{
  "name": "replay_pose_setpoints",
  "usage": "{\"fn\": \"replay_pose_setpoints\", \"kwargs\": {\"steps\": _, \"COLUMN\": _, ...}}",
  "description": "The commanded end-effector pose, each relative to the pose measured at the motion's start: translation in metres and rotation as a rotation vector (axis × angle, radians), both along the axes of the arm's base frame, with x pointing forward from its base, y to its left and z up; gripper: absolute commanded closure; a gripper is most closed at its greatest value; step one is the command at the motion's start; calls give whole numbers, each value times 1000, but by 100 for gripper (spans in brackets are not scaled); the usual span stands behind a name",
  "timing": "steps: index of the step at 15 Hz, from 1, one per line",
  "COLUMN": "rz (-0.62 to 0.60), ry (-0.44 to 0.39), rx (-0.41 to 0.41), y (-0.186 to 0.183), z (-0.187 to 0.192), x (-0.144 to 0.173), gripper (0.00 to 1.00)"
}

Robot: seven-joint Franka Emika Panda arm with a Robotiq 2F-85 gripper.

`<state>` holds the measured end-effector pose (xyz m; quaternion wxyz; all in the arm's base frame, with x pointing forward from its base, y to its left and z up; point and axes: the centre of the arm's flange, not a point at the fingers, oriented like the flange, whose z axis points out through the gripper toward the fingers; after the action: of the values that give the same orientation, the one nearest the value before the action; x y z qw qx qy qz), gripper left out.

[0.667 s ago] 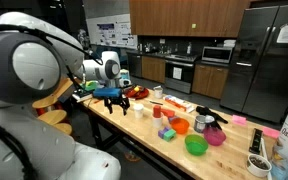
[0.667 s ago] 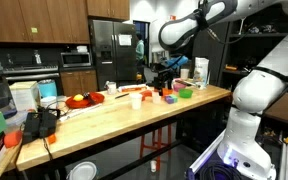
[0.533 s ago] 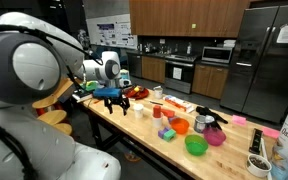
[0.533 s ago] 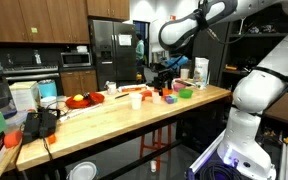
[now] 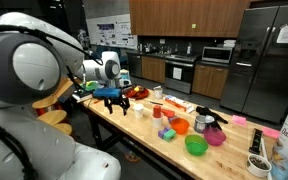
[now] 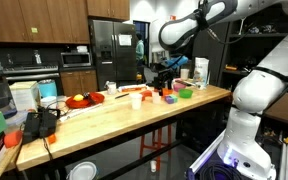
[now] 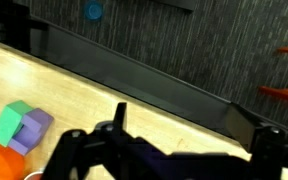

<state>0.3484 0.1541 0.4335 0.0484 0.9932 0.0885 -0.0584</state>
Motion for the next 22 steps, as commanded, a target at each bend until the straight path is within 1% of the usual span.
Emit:
{"fn": "replay_pose_setpoints", "kwargs": {"steps": 1, "rz": 0, "ry": 0, "rx": 0, "y": 0, "z": 0, "x": 0, "gripper": 0}}
{"fn": "replay_pose_setpoints", "kwargs": {"steps": 14, "rz": 0, "ry": 0, "rx": 0, "y": 0, "z": 0, "x": 0, "gripper": 0}}
{"fn": "replay_pose_setpoints", "kwargs": {"steps": 15, "rz": 2, "ry": -15, "rx": -19, "y": -4, "z": 7, "x": 3, "gripper": 0}}
{"fn": "replay_pose_setpoints", "kwargs": {"steps": 16, "rz": 18, "ry": -37, "rx": -81, "y": -9, "z": 19, "x": 5, "gripper": 0}}
{"fn": "replay_pose_setpoints", "kwargs": {"steps": 17, "rz": 51, "ry": -71, "rx": -164, "y": -18, "z": 39, "x": 8, "gripper": 0}}
{"fn": "replay_pose_setpoints", "kwargs": {"steps": 18, "rz": 74, "ry": -83, "rx": -219, "y": -28, "z": 57, "x": 11, "gripper": 0}}
{"fn": "replay_pose_setpoints", "kwargs": {"steps": 21, "rz": 148, "ry": -119, "rx": -406, "y": -68, "z": 123, "x": 23, "gripper": 0}}
{"fn": "replay_pose_setpoints", "kwargs": {"steps": 22, "rz": 176, "ry": -153, "rx": -456, "y": -83, "z": 145, "x": 29, "gripper": 0}}
